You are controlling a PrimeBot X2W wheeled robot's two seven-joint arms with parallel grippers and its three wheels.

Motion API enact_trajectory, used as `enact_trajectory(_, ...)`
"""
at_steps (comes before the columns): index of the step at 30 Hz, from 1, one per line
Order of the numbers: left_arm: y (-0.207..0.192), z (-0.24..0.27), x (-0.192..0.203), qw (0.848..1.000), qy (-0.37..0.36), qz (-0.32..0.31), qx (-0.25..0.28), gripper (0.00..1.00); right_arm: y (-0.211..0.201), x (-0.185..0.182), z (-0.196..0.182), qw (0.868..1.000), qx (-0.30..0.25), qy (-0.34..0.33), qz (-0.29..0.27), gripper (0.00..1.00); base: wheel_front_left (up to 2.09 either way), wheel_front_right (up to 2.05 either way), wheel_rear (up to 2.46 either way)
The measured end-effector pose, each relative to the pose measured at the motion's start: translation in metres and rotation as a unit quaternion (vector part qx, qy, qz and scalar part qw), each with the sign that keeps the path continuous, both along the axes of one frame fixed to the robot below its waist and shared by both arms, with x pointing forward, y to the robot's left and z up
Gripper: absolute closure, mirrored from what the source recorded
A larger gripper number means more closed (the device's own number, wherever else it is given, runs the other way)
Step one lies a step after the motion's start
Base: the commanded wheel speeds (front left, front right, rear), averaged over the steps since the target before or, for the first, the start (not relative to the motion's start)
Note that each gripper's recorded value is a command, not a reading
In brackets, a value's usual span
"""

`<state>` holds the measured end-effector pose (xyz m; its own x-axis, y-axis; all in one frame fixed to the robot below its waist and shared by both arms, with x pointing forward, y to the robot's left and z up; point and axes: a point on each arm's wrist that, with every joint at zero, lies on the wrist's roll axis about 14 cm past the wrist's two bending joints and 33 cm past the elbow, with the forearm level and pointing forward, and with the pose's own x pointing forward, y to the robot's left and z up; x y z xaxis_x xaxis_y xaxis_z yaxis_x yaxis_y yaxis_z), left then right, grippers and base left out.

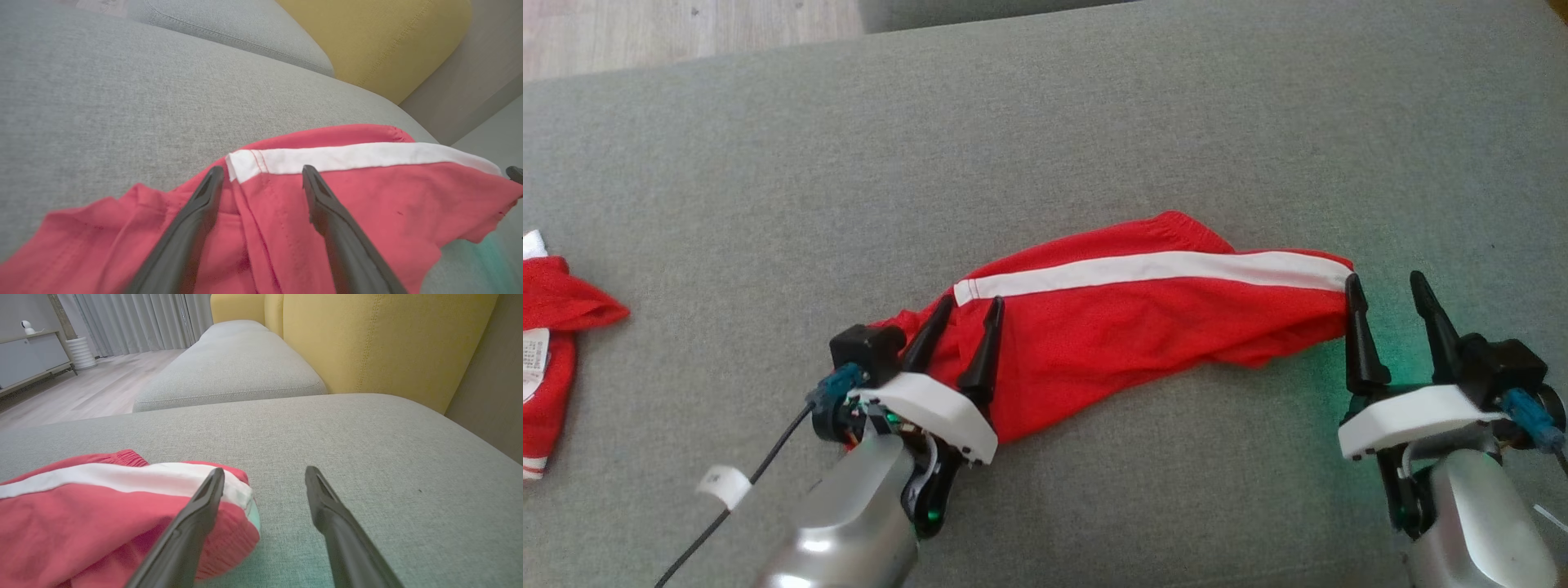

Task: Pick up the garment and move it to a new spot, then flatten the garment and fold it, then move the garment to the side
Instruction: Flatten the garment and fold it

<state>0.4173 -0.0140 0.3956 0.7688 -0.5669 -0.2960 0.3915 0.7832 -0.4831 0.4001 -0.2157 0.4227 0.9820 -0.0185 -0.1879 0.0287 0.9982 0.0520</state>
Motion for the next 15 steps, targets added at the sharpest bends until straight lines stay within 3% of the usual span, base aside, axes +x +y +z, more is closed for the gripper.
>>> enact_trajectory(8, -0.006, 0.003, 0.004, 1.0, -0.003, -0.009, -0.004, 0.0, 0.001, 0.0, -0.003, 1.0, 0.0, 0.004, 0.002, 0.0, 0.0, 0.0, 0.0)
enact_trajectory(9, -0.007, 0.004, 0.005, 1.0, -0.004, -0.009, -0.006, 0.15, 0.001, 0.0, -0.003, 1.0, 0.0, 0.004, 0.002, 0.0, 0.0, 0.0, 0.0)
enact_trajectory(11, -0.007, 0.005, 0.005, 1.0, -0.005, -0.008, -0.008, 0.87, 0.002, 0.0, -0.003, 1.0, 0.0, 0.004, 0.003, 0.0, 0.0, 0.0, 0.0)
enact_trajectory(12, -0.006, 0.006, 0.005, 1.0, -0.006, -0.006, -0.009, 1.0, 0.003, 0.0, -0.003, 1.0, 0.0, 0.004, 0.004, 0.0, 0.0, 0.0, 0.0)
enact_trajectory(15, -0.001, 0.013, 0.013, 1.0, -0.019, 0.007, -0.012, 1.0, 0.004, 0.001, -0.003, 1.0, 0.001, 0.004, 0.006, 0.0, 0.0, 0.0, 0.0)
